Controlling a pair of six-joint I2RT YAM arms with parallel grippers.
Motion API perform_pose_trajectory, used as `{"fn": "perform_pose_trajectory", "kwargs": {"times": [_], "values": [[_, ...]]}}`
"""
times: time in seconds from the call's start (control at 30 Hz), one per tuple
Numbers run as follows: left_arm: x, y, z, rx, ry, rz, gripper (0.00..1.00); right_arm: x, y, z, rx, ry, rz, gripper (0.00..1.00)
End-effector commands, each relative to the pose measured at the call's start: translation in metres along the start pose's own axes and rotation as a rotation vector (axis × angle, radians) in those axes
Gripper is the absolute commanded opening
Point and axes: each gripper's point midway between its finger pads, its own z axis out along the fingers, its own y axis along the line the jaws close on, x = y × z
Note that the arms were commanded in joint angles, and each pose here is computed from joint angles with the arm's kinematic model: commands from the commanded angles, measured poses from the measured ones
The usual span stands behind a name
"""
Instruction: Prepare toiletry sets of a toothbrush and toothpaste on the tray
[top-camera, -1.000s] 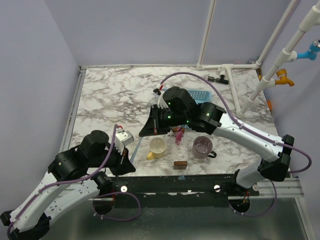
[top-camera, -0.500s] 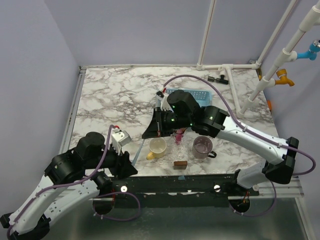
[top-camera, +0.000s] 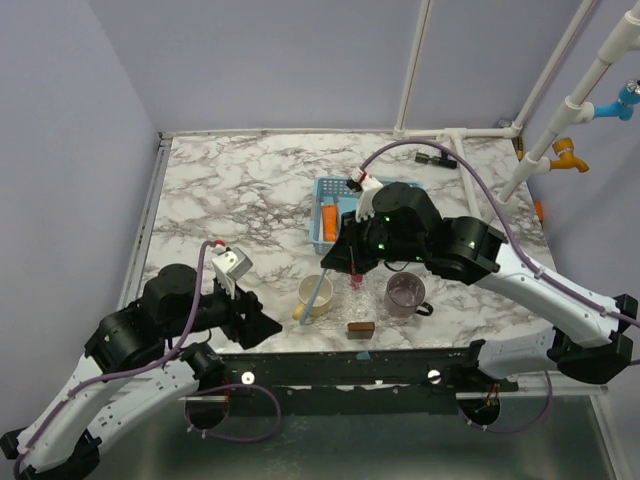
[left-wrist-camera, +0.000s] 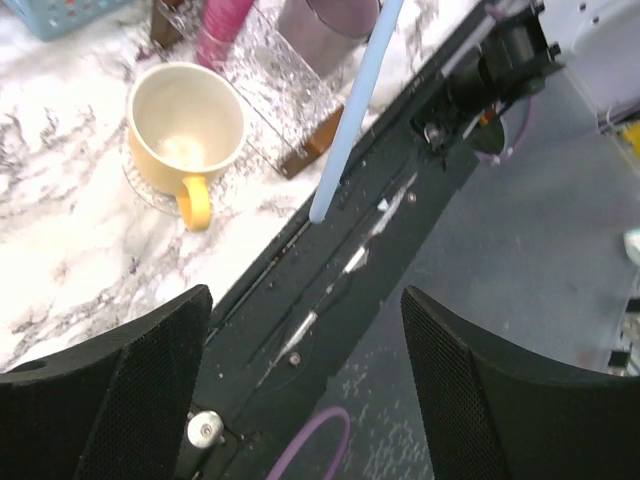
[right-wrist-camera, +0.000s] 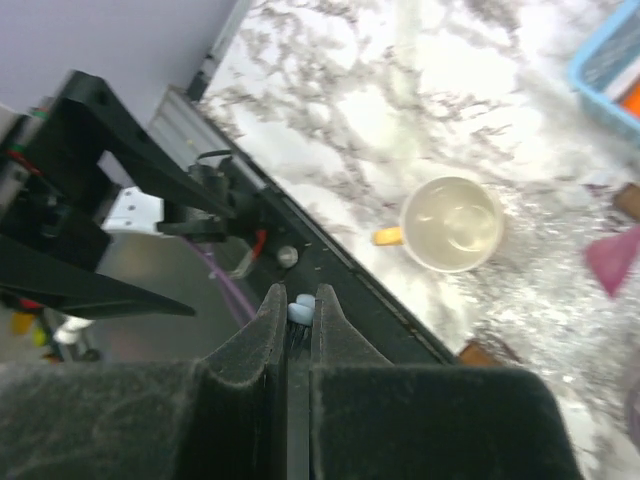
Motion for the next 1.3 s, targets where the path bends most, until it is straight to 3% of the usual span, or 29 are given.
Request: {"fn": "perform_pose_trajectory", "kwargs": {"times": [0.0, 0.3, 0.43, 0.53, 0.63, 0.77, 1.0, 1.27], "values": [[-0.033, 0.004, -0.003, -0.05, -0.157, -0.002, 0.78, -0.003, -0.033, -0.025, 0.134, -0.044, -0.167, 0.0], [-0.056, 0.013, 0.007, -0.098, -0.23, 0.006, 0.83, 0.006, -0.075, -0.027, 0.265, -0.063, -0.35, 0.01], [-0.068, 0.015, 0.008, -0.118, -0.283, -0.02, 0.87, 0.002, -0.09, -0.027, 0.311, -0.136, -0.401, 0.01], [-0.08, 0.015, 0.004, -0.128, -0.341, -0.045, 0.89, -0.005, -0.1, -0.031, 0.371, -0.158, -0.43, 0.01], [-0.096, 0.013, -0.01, -0.138, -0.437, -0.066, 0.99, -0.011, -0.093, -0.031, 0.339, -0.172, -0.472, 0.0], [-0.113, 0.016, -0.031, -0.185, -0.529, -0.07, 0.99, -0.023, -0.087, -0.035, 0.325, -0.218, -0.524, 0.01], [-0.109, 0.023, -0.032, -0.257, -0.448, -0.106, 0.99, -0.037, -0.073, -0.048, 0.265, -0.297, -0.597, 0.01], [-0.109, 0.02, -0.051, -0.262, -0.489, -0.165, 0.99, -0.02, -0.076, -0.04, 0.251, -0.204, -0.612, 0.01]]}}
